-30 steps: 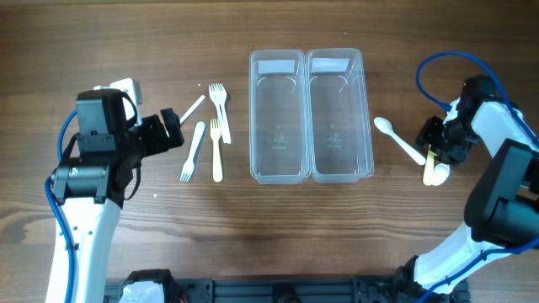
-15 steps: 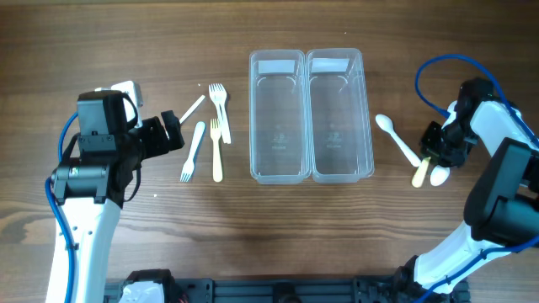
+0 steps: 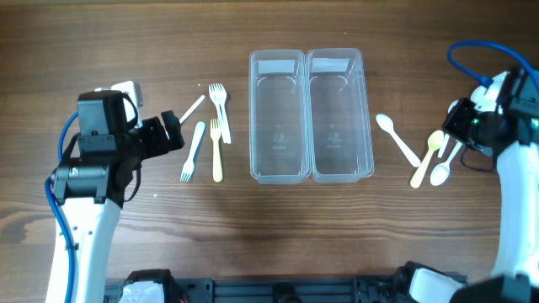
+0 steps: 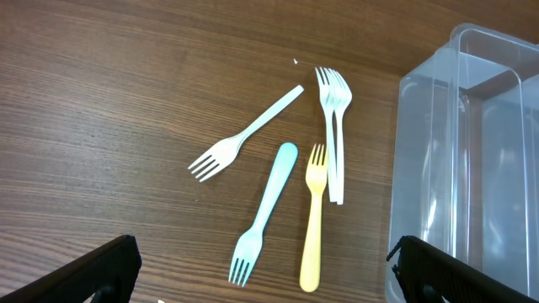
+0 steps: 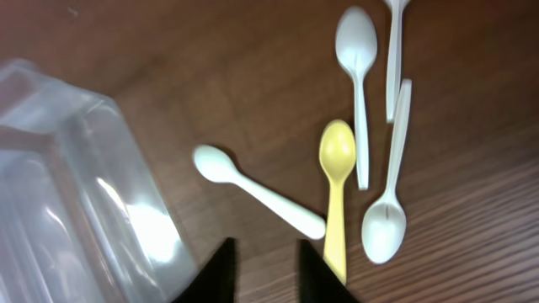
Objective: Pack container
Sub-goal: 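Close the right gripper on the yellow spoon and lift it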
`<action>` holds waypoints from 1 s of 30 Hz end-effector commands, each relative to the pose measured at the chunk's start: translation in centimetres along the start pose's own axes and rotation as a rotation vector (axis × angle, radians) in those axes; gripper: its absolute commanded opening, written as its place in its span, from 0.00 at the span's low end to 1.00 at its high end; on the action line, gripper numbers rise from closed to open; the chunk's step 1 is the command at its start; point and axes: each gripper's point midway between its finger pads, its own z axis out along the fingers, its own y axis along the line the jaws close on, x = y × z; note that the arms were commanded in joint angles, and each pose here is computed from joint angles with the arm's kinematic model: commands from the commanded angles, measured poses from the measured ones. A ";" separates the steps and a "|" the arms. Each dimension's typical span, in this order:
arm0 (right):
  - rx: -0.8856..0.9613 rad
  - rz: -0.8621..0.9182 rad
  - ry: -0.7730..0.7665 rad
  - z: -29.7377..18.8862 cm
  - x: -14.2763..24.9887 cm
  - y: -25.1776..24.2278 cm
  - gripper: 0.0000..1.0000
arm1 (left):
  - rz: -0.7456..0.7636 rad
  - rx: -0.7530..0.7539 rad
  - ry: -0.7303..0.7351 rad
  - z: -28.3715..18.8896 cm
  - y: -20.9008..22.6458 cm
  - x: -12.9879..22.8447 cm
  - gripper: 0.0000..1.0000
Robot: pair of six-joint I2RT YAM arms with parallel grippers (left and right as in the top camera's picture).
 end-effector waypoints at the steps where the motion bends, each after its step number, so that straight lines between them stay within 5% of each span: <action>1: 0.024 -0.012 -0.035 -0.5 -0.7 -0.2 0.31 | 0.013 -0.002 -0.020 -0.4 0.0 -0.7 1.00; 9: 0.114 0.035 0.253 9.9 3.9 -3.1 0.50 | 0.013 -0.002 -0.020 -0.4 0.0 -0.7 1.00; 20: 0.183 0.102 0.489 16.8 9.4 -5.5 0.46 | 0.011 -0.007 -0.002 -0.4 0.2 -0.3 1.00; 23: 0.184 0.102 0.491 16.8 9.5 -5.5 0.28 | 0.011 -0.007 -0.001 -0.4 0.2 -0.3 1.00; 30: 0.190 0.105 0.513 16.9 10.7 -5.8 0.12 | 0.011 -0.007 -0.002 -0.4 0.2 -0.3 1.00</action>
